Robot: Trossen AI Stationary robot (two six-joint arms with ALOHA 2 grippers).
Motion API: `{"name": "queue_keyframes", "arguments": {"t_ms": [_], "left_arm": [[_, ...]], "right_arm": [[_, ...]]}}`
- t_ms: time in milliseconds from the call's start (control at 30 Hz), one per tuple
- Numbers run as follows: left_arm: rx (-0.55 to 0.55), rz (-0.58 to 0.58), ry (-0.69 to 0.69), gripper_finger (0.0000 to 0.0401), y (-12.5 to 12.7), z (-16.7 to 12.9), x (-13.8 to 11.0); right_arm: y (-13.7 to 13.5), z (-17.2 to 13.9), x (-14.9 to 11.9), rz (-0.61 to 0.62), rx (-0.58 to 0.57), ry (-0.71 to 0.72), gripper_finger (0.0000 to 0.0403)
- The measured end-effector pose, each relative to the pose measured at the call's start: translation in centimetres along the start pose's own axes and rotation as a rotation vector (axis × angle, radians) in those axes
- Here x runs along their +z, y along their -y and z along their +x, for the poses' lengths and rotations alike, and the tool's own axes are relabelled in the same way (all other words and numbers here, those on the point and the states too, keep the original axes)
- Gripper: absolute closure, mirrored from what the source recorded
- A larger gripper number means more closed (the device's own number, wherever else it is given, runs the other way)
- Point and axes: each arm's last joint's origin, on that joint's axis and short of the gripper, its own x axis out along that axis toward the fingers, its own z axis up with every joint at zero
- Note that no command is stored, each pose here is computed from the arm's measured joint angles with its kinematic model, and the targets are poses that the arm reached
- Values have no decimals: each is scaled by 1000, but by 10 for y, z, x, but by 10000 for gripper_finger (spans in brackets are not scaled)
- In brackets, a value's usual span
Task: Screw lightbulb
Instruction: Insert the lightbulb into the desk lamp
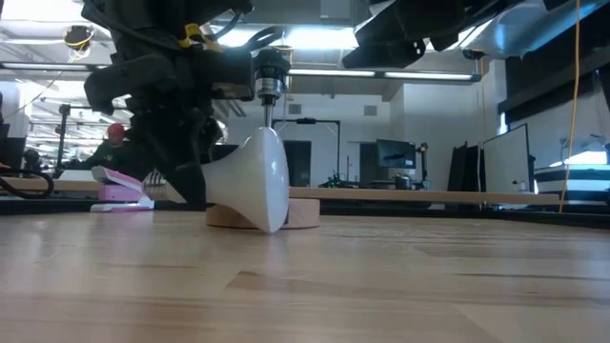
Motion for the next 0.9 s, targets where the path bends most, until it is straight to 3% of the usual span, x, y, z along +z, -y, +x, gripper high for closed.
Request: {"name": "queue_keyframes", "arguments": {"t_ms": [233,433,567,900], "left_arm": [[0,-3,-1,254,0,0,0],[-26,12,-36,181,1,8,-2],[-31,13,-30,153,1,8,-1],[-30,32,-10,161,2,6,3]], "right_arm": [[0,0,0,0,0,0,38],[0,0,0,0,0,1,38],[0,0,0,0,0,2,38],[0,0,0,0,0,1,38]]}}
